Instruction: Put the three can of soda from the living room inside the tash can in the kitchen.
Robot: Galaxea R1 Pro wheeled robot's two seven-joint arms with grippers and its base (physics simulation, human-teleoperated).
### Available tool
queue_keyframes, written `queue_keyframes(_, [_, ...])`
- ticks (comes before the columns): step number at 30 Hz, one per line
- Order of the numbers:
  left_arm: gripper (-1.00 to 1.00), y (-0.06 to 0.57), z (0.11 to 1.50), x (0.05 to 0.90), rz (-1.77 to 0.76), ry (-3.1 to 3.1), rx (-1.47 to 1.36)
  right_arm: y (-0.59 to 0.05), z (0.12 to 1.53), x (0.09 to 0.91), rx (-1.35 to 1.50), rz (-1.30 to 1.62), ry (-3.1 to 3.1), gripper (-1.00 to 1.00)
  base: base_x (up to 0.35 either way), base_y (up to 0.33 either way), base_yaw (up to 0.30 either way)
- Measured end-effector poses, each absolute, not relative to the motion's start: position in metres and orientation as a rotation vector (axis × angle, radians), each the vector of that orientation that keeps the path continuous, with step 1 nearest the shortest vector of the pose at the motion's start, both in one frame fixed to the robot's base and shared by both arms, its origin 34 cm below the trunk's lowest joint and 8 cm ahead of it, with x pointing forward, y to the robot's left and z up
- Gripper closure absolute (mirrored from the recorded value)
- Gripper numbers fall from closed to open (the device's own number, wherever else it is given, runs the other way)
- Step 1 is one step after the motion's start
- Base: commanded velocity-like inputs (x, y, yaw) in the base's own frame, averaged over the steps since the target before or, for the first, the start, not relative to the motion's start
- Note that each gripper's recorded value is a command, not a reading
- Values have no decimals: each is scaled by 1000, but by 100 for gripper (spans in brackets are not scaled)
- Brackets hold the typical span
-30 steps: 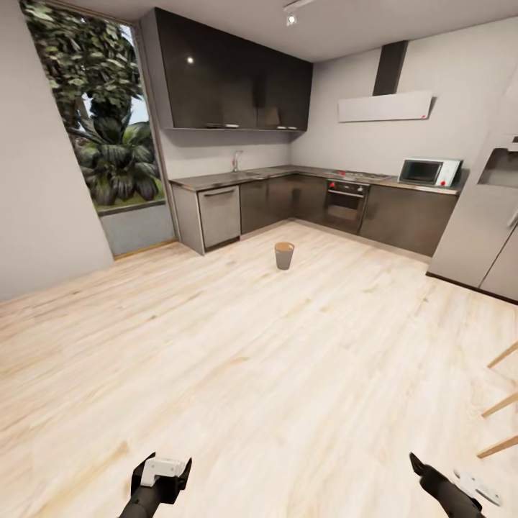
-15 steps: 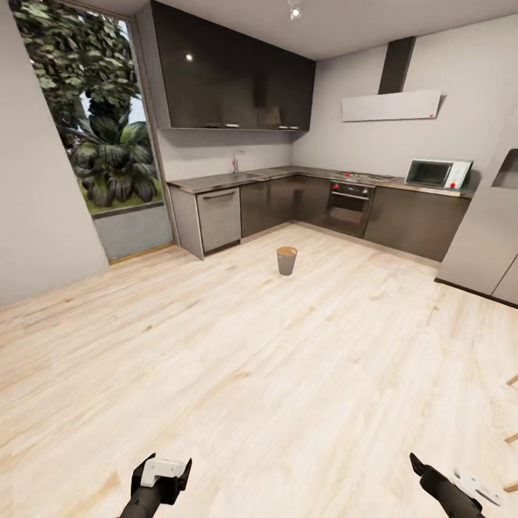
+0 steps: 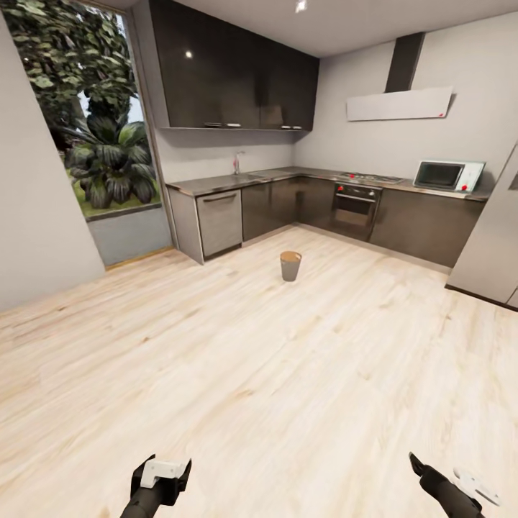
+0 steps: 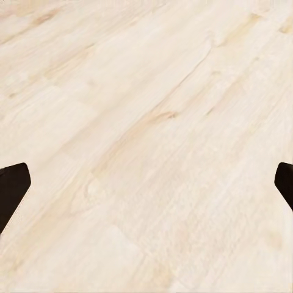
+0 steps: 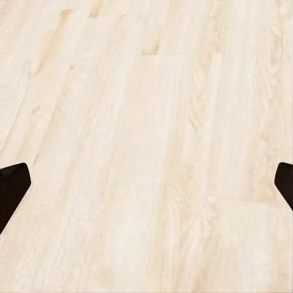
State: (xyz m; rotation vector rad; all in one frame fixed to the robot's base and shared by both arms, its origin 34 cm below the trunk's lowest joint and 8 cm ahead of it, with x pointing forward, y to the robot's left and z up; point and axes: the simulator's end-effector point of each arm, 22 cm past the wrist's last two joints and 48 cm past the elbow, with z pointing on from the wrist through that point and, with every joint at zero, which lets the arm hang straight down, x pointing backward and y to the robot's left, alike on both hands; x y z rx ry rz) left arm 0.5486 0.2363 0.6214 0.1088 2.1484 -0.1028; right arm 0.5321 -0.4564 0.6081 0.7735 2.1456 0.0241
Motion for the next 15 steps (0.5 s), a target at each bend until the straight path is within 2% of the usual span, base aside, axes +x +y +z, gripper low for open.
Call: queue_keyframes(15, [-100, 236, 621, 548, -103, 2149, 109, -457, 608, 532, 773, 23, 2146, -100, 324, 78, 0])
